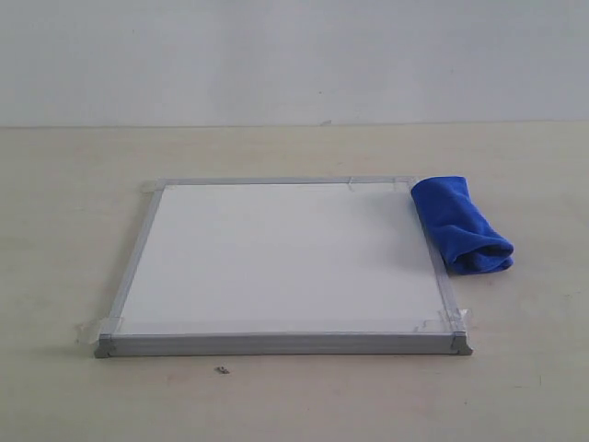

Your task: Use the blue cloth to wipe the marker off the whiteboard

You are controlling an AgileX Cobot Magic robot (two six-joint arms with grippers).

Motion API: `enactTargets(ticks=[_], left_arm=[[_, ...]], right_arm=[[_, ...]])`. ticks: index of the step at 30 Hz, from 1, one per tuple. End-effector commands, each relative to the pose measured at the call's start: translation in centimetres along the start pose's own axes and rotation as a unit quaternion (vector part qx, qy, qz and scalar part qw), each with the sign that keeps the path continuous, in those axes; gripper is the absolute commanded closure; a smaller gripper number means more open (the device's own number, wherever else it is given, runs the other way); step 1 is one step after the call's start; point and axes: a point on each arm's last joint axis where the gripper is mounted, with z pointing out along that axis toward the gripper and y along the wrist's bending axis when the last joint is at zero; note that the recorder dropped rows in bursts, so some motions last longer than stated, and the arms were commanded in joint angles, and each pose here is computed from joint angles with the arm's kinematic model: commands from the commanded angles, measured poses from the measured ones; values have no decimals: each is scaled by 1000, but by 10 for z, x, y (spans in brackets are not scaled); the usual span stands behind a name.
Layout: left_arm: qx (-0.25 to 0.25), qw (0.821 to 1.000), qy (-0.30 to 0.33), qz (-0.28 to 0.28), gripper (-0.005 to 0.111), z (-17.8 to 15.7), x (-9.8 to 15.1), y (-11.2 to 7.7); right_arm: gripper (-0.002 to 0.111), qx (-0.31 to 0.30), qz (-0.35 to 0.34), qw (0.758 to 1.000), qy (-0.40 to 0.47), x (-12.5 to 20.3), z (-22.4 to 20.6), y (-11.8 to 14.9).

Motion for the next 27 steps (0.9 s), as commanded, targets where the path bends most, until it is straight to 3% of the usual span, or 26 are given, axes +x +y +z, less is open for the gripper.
enactTargets(ticks=[1,7,10,13,20,27], left_arm=[[-79,996,-21,30,102,-55,-10,-15],[-185,979,-59,63,102,-145,-8,-49],[-199,977,-44,62,102,-167,13,-63],[-229,969,-76,56,102,-178,38,-69],[-296,943,-153,-19,102,-159,134,-68],[-367,917,-145,-61,102,-123,268,-69]], right_arm=[[109,0,-5,1000,-5,-1,-1,0],[109,0,-6,1000,-5,-1,-1,0],[109,0,-5,1000,-5,-1,-1,0],[109,0,-5,1000,-5,-1,-1,0],[109,0,-6,1000,-5,-1,-1,0],[109,0,-5,1000,-5,-1,-1,0]])
